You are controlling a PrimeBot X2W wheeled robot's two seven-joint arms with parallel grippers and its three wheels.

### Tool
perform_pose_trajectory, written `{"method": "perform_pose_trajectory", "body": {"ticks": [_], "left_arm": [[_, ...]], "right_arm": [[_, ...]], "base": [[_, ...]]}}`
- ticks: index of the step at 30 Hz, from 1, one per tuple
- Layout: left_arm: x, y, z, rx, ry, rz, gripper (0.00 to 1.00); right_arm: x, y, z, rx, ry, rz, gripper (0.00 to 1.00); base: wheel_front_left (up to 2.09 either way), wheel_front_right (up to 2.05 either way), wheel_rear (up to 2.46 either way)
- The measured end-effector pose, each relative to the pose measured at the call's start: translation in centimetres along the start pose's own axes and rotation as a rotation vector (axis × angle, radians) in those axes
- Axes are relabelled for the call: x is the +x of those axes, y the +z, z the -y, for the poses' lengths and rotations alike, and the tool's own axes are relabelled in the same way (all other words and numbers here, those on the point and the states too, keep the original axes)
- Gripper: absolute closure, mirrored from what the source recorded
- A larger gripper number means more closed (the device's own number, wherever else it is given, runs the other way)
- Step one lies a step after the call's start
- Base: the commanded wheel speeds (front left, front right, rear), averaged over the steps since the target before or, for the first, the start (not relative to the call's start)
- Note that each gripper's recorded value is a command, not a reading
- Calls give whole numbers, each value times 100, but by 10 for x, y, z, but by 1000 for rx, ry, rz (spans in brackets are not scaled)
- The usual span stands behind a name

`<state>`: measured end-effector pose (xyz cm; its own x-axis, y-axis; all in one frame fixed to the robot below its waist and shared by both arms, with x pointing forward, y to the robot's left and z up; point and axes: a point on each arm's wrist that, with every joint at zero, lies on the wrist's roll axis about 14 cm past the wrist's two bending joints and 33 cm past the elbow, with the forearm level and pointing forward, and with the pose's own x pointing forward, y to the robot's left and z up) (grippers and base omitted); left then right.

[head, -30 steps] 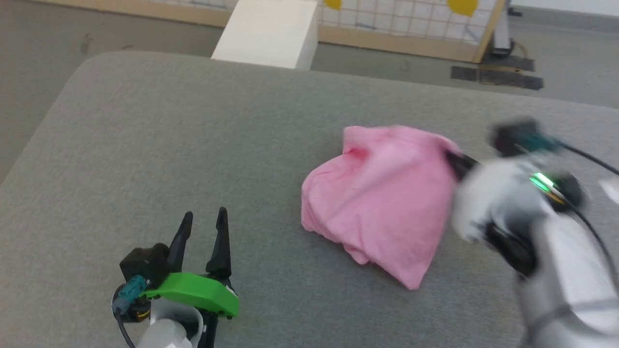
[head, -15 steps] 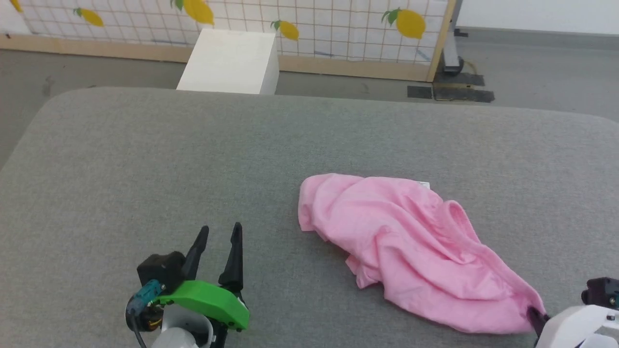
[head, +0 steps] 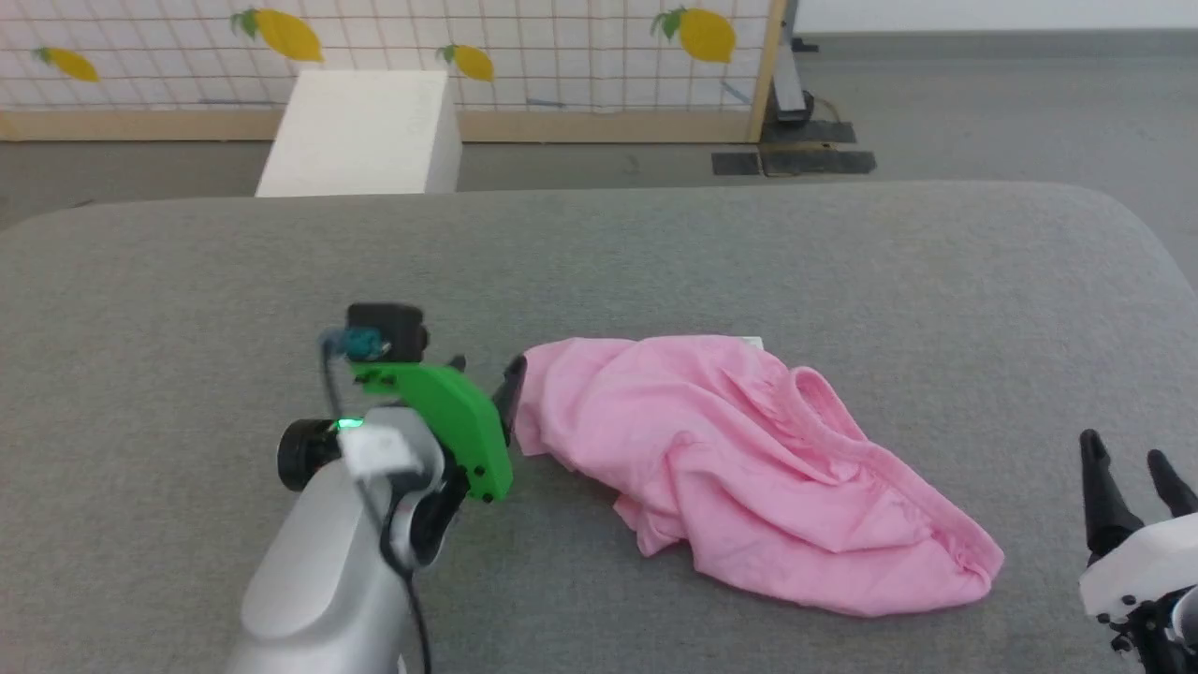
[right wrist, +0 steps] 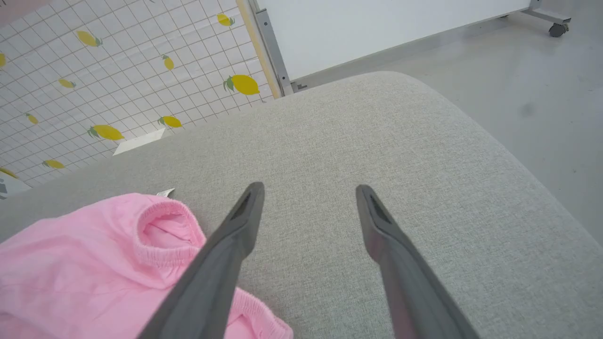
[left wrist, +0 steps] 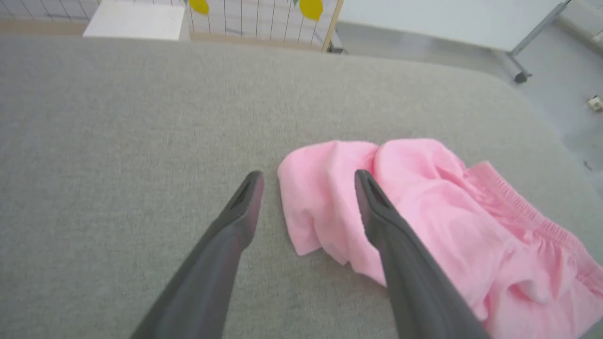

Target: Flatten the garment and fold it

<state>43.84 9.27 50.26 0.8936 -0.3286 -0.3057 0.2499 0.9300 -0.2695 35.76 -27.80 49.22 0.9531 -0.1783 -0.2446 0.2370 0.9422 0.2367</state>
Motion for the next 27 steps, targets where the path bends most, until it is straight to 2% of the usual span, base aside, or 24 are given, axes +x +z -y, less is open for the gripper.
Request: {"method": "perform_pose_trajectory", "body": {"ticks": [2,5,10,11,12,17,24,27], "left_arm": [[12,-24,6,9,-8,-186,0],[25,-49,11,59,-11,-359,0],[32,-93,20,87,-46,-539,0],[33,-99,22,90,-53,-556,28],[34,-103,23,91,-59,-560,100],[45,-84,16,52,-48,-428,100],[41,23,-13,-45,37,-5,100],[21,35,-33,-58,98,53,100]], "right_arm": [[0,-7,2,0,-7,-21,0],[-1,-19,6,13,-17,-55,0],[-4,-33,20,25,-59,-80,0],[-4,-35,23,25,-70,-86,0],[-5,-38,26,23,-79,-91,0],[-3,-45,26,19,-84,-111,0],[7,-44,1,5,-10,-108,0],[12,-41,-14,1,33,-102,0]], "base": [[0,0,0],[0,0,0],[0,0,0],[0,0,0],[0,0,0],[0,0,0],[0,0,0],[0,0,0]]}}
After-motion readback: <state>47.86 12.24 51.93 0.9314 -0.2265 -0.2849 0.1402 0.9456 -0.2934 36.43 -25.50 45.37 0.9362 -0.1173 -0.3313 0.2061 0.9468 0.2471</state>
